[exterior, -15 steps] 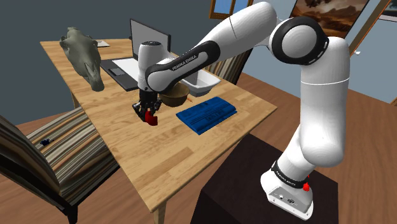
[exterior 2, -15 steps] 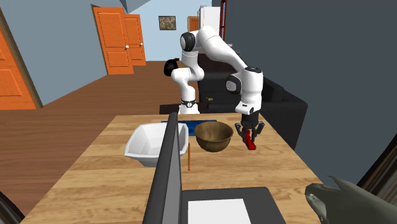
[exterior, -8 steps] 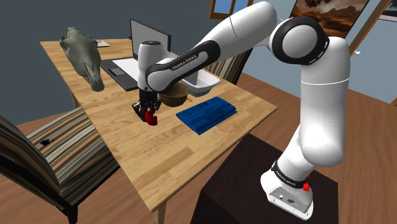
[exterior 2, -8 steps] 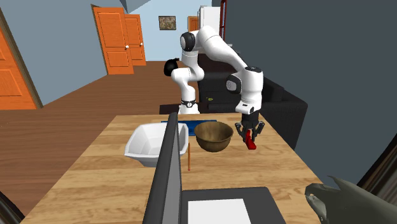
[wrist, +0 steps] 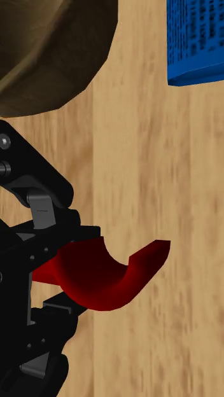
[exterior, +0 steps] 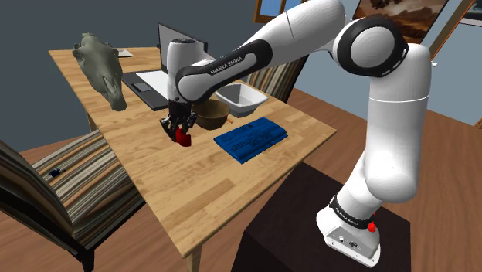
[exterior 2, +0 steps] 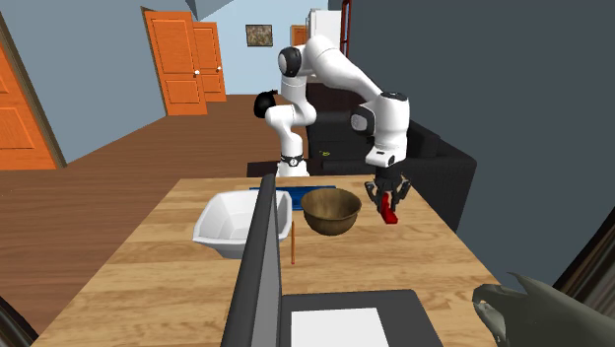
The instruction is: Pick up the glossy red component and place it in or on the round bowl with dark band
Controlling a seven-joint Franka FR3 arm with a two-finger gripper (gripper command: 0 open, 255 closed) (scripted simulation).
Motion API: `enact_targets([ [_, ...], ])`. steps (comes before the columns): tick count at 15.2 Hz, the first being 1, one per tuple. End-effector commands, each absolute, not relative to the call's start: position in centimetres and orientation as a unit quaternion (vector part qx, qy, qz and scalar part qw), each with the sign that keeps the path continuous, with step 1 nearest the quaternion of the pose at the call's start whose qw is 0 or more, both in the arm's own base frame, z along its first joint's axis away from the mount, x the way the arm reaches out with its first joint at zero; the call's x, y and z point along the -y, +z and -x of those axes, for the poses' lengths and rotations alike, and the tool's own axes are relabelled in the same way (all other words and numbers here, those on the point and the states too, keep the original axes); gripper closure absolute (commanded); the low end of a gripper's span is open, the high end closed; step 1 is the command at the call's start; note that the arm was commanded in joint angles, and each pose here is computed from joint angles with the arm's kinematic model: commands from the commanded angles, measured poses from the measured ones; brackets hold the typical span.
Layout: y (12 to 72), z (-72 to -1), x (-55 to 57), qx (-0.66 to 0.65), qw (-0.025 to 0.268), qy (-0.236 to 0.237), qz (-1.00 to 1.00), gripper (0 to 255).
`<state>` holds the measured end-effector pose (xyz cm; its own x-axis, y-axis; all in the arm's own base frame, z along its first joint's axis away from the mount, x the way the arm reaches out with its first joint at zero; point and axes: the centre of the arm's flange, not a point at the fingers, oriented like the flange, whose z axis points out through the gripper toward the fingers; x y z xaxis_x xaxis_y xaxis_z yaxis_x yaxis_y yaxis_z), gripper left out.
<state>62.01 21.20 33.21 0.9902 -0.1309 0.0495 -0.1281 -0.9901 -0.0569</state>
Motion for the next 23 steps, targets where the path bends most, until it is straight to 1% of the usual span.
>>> enact_targets([
  [1, 34.3, -62.0, -21.2, -0.065, 0.027, -0.027, 0.997, 255],
  [23, 45.9, -62.0, -21.2, -0.065, 0.027, -0.027, 0.997, 255],
])
